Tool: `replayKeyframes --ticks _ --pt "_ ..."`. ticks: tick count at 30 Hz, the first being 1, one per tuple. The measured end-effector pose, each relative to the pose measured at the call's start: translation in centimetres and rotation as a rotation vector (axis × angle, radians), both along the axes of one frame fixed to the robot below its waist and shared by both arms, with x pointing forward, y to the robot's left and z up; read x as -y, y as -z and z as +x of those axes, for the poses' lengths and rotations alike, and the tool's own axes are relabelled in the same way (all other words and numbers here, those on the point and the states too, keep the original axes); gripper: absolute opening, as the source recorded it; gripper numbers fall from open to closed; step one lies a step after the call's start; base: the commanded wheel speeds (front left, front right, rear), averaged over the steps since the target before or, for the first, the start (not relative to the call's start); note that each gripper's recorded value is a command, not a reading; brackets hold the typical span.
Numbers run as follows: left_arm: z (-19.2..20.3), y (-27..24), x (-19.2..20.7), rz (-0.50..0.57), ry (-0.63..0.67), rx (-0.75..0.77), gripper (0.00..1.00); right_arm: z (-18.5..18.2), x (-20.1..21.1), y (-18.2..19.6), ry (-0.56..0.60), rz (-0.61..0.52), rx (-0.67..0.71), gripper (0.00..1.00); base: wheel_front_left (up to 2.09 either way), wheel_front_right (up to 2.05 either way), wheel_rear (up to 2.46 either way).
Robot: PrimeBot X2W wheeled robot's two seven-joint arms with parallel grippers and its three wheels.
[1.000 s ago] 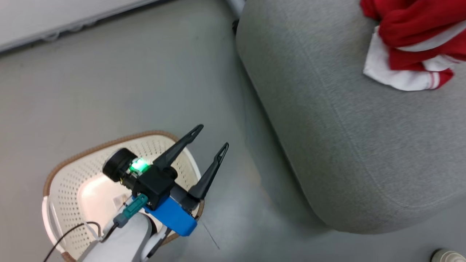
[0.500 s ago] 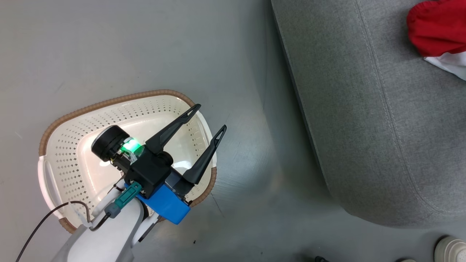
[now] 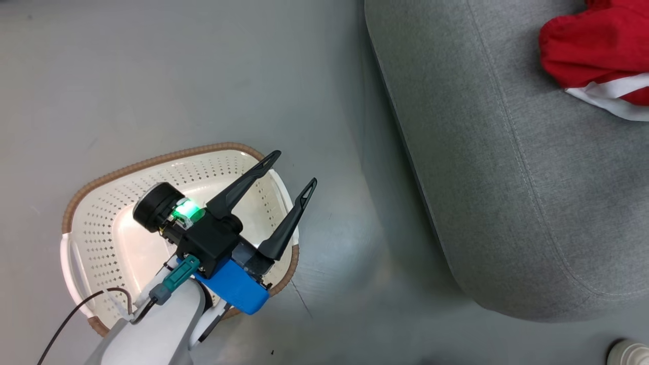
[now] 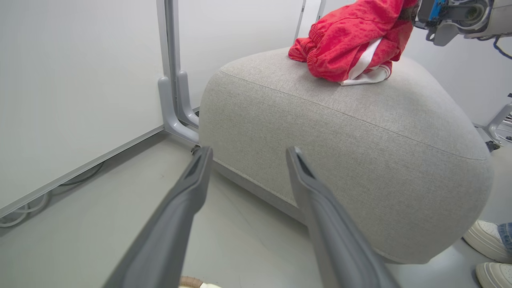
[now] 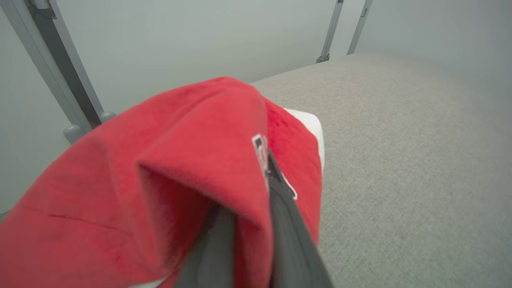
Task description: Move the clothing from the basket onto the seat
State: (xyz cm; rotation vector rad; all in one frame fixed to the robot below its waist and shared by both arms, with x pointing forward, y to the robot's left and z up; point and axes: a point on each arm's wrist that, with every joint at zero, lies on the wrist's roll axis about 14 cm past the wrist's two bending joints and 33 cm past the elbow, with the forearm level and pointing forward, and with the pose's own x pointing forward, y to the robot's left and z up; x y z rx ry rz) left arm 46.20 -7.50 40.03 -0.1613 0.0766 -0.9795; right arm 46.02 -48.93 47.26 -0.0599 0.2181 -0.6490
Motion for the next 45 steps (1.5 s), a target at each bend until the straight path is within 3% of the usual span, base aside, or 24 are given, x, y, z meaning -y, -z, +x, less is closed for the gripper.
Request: replayKeyframes --ticks 9,21,32,45 --pt "-0.7 -2.7 -0.7 -0.019 -0.066 0.001 1.0 -1.9 0.0 -2.2 -0.009 -0.013 0.038 1.0 0.0 0.0 0.0" --pt "-3.6 -7.2 -3.7 -0.048 -0.217 0.006 1.0 -5.3 -3.5 -4.7 -0.132 -0.08 0.064 1.0 0.0 0.0 0.0" --pt "-6.3 -8.5 -10.5 -0.025 -0.434 0.013 1.0 -6.8 -13.8 -5.5 -0.328 -0.04 0.175 1.0 0.0 0.0 0.0" --pt "-9.0 -8.5 -19.5 -0.024 -0.73 -0.001 1.0 -8.9 -24.6 -3.7 -0.566 -0.011 0.138 1.0 0.0 0.0 0.0"
